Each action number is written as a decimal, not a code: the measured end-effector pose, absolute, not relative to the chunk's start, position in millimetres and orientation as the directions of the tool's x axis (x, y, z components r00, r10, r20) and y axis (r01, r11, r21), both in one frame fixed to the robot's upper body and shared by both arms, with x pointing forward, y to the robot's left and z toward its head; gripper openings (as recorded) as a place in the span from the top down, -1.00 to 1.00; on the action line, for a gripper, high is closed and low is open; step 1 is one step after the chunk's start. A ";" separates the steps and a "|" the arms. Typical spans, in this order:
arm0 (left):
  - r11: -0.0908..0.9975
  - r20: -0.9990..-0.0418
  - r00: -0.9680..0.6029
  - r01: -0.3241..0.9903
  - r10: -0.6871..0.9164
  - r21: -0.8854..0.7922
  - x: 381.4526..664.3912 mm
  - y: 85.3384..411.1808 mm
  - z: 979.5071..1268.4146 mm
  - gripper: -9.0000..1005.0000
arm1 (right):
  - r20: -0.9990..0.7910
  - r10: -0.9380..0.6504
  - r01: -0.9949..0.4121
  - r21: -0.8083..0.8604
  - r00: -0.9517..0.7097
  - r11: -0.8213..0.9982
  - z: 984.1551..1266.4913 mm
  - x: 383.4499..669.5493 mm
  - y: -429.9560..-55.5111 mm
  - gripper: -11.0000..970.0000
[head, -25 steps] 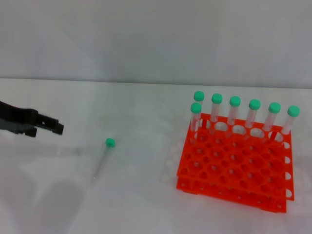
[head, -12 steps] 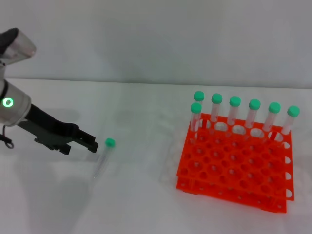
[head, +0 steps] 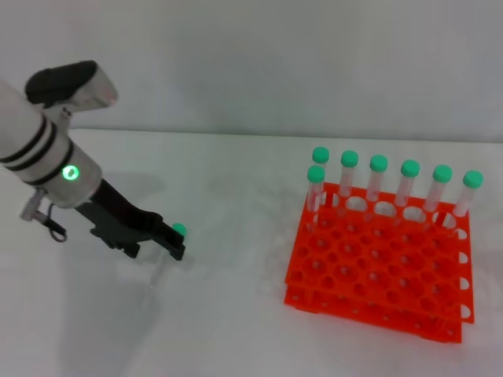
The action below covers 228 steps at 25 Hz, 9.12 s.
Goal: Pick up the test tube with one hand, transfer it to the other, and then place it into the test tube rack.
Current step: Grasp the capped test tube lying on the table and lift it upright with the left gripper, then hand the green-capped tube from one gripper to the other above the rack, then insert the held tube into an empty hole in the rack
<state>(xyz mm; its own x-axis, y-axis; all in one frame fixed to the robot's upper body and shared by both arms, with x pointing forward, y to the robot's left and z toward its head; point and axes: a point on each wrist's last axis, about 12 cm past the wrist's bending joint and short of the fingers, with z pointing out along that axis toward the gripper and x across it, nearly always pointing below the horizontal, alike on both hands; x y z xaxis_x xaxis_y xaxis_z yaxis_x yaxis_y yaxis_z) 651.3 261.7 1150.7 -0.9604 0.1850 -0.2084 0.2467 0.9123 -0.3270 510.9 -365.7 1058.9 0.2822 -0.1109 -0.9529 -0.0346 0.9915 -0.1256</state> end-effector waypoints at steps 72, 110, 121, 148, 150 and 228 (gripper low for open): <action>0.898 -0.299 -0.930 0.306 0.211 -0.316 655.4 251.0 1136.1 0.60 | -0.933 -0.100 -0.051 -0.125 0.347 0.991 1068.9 514.2 -362.5 -0.71; 0.470 -0.991 -0.040 0.882 0.130 0.027 572.1 245.1 1084.5 0.57 | -1.000 -0.016 -0.937 0.004 -0.010 0.350 1125.4 582.3 -200.8 -0.71; 0.385 -0.994 -0.002 0.922 0.113 0.042 567.9 219.1 1081.0 0.55 | -1.000 0.019 -0.941 0.024 -0.018 0.337 1125.3 580.5 -188.7 -0.71; 0.360 -0.992 -0.016 0.932 0.128 0.031 567.6 205.1 1075.7 0.53 | -1.000 -0.026 -0.943 -0.004 -0.005 0.332 1121.1 581.3 -180.7 0.35; 0.360 -0.992 -0.016 0.933 0.128 0.032 567.7 205.0 1075.8 0.53 | -0.999 -0.038 -0.942 -0.008 -0.006 0.337 1119.9 582.1 -179.8 0.37; 0.860 -0.995 -0.036 0.500 -0.098 -0.102 490.8 320.9 1029.5 -0.76 | -0.983 -0.179 -0.800 -0.146 0.049 0.583 1092.1 606.1 -179.2 0.58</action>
